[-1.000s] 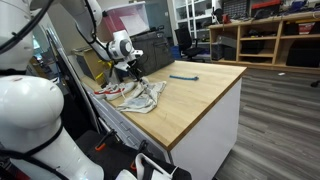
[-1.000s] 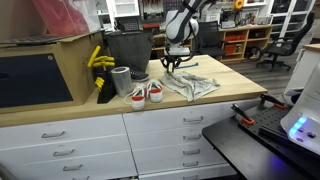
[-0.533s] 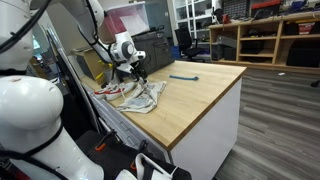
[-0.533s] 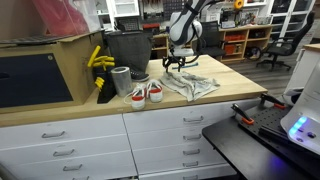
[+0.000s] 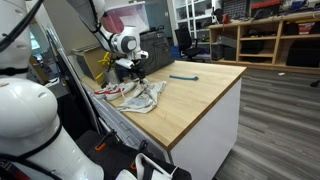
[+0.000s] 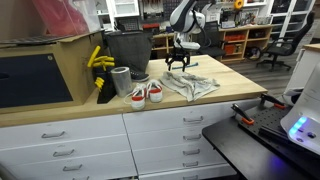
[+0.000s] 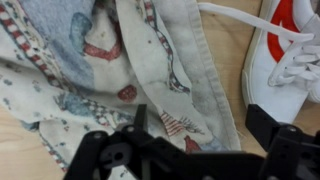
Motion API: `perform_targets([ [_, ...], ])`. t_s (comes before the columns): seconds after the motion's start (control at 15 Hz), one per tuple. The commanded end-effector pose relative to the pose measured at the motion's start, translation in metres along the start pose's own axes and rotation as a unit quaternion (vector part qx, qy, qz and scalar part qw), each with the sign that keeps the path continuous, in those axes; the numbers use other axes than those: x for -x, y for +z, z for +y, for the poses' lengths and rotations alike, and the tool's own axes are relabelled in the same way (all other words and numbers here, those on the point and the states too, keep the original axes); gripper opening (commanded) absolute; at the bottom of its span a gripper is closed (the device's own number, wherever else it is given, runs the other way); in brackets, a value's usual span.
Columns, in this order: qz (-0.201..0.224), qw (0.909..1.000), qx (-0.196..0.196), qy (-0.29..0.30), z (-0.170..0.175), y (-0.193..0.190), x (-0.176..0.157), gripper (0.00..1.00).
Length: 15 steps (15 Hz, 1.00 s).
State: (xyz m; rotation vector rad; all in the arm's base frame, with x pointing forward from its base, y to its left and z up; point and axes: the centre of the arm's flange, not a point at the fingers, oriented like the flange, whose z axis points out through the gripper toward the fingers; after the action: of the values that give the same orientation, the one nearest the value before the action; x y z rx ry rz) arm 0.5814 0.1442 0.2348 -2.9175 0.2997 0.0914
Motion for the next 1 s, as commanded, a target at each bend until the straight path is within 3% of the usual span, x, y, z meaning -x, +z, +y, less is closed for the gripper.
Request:
perform_targets([
  [0.0,-0.032,0.9994,-0.004,-0.012,-0.002,0.003,0.009,1.00],
  [0.6,0.008,0.9961,0.005,-0.088,-0.041,0.033,0.012,1.00],
  [0.93,0.031,0.9901,0.037,-0.132,-0.045,0.021,0.001,1.00],
])
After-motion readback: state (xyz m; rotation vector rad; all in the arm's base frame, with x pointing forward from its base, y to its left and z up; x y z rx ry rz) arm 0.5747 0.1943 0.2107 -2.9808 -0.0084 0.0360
